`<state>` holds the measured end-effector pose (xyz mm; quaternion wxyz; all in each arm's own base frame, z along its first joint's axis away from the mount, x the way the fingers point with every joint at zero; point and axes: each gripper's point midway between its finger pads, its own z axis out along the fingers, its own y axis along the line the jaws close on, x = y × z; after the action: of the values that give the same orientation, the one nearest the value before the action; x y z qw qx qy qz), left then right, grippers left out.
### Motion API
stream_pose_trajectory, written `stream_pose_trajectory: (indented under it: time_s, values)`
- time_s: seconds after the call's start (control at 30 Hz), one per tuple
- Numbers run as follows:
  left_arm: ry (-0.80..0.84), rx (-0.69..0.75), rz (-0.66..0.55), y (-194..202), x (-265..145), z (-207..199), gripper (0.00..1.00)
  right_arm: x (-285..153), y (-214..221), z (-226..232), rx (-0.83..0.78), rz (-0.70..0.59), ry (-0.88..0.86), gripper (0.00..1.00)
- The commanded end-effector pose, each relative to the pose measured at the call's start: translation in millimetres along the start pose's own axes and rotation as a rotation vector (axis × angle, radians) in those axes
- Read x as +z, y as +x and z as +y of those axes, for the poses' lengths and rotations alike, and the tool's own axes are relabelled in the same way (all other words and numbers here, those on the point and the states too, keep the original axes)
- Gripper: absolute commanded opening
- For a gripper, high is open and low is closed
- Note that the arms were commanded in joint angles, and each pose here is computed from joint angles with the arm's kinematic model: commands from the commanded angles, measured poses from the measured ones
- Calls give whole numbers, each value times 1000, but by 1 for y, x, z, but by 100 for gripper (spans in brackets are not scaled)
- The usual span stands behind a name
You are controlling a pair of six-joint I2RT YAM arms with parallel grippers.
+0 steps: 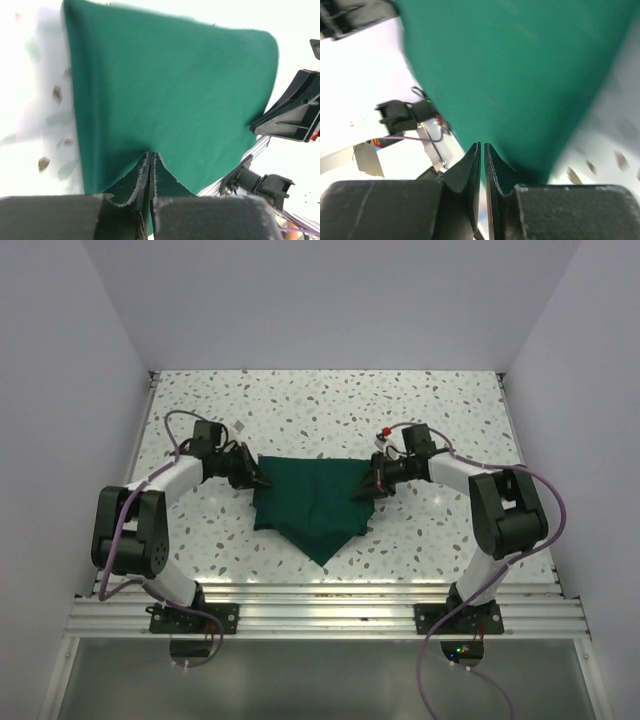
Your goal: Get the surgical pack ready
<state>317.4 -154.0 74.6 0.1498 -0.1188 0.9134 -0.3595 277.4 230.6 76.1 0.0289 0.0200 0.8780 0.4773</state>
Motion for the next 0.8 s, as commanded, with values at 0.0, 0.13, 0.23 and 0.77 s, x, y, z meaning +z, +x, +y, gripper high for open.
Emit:
stream_pose_trajectory:
  time_s: [0.0,0.13,0.23,0.77]
  values:
    - [116,147,-145,-46,-14,-48,5,-12,-38,64,-185,-76,-157,12]
    - [217,117,-177,-63,-6,-75,7,-2,-73,86,-188,-110,-211,12]
    - [277,107,-137,-65,18,-88,7,22,-92,103,-173,-88,-261,12]
    - [128,-18,-66,-77,50,-16,4,24,-116,29,68,-164,-243,9]
